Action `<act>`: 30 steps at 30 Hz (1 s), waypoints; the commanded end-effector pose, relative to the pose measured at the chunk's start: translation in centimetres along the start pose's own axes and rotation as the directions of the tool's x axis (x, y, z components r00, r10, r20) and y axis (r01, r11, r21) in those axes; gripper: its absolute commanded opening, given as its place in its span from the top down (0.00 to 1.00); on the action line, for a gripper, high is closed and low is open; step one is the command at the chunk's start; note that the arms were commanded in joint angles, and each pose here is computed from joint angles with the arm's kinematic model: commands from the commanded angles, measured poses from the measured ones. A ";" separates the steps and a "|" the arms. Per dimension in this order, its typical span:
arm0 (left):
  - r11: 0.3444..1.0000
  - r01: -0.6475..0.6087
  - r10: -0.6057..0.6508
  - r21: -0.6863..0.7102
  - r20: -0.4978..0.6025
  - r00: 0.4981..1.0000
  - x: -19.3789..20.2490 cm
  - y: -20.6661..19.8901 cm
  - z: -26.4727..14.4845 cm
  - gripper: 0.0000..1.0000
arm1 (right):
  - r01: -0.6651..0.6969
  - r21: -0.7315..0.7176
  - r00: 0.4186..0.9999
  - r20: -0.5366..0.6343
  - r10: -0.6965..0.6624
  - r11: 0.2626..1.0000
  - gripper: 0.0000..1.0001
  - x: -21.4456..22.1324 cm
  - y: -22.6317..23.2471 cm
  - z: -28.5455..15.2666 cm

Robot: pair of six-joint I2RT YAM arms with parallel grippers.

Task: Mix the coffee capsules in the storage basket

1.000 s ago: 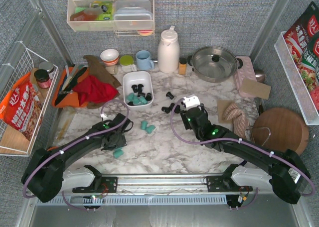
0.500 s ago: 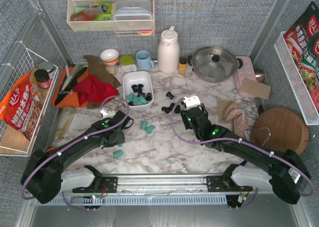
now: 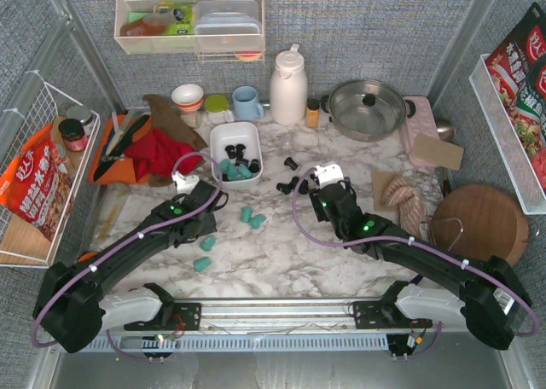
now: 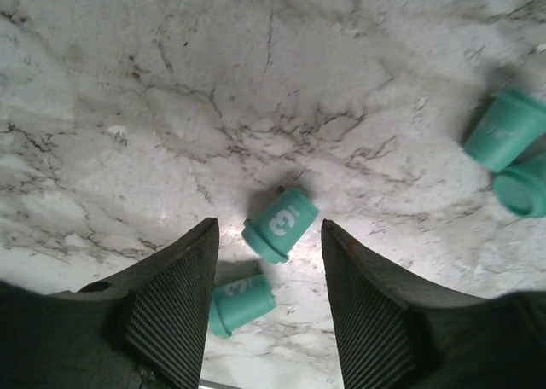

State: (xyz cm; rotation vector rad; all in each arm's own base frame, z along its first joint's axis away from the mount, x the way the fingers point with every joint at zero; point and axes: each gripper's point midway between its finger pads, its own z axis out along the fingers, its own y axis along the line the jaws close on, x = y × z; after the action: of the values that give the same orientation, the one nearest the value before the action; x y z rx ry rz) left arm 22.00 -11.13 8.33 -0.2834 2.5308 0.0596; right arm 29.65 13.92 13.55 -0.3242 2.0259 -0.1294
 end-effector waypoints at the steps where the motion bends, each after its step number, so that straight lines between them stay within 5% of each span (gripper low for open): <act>1: 0.999 -0.046 0.046 0.003 -0.058 0.997 2.0 0.9 0.1 0.38 | -0.014 0.007 1.000 0.008 0.014 1.000 0.37 -0.2 -0.1 0.1; 7: 0.995 -0.039 0.049 0.093 -0.115 0.992 4.2 -0.2 0.9 0.26 | -0.014 0.008 1.000 0.007 0.014 1.000 0.37 -0.2 -0.1 0.1; 30: 0.990 -0.128 0.134 0.056 -0.112 0.985 5.0 -0.1 3.8 0.33 | -0.011 0.015 1.000 -0.003 0.011 1.000 0.36 0.0 -0.2 0.4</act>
State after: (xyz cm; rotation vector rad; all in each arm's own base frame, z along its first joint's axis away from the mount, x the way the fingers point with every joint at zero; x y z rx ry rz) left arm 19.27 -11.86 2.18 -0.1168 2.6879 0.0081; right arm 29.79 13.66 13.17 -0.3204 2.0373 -0.1418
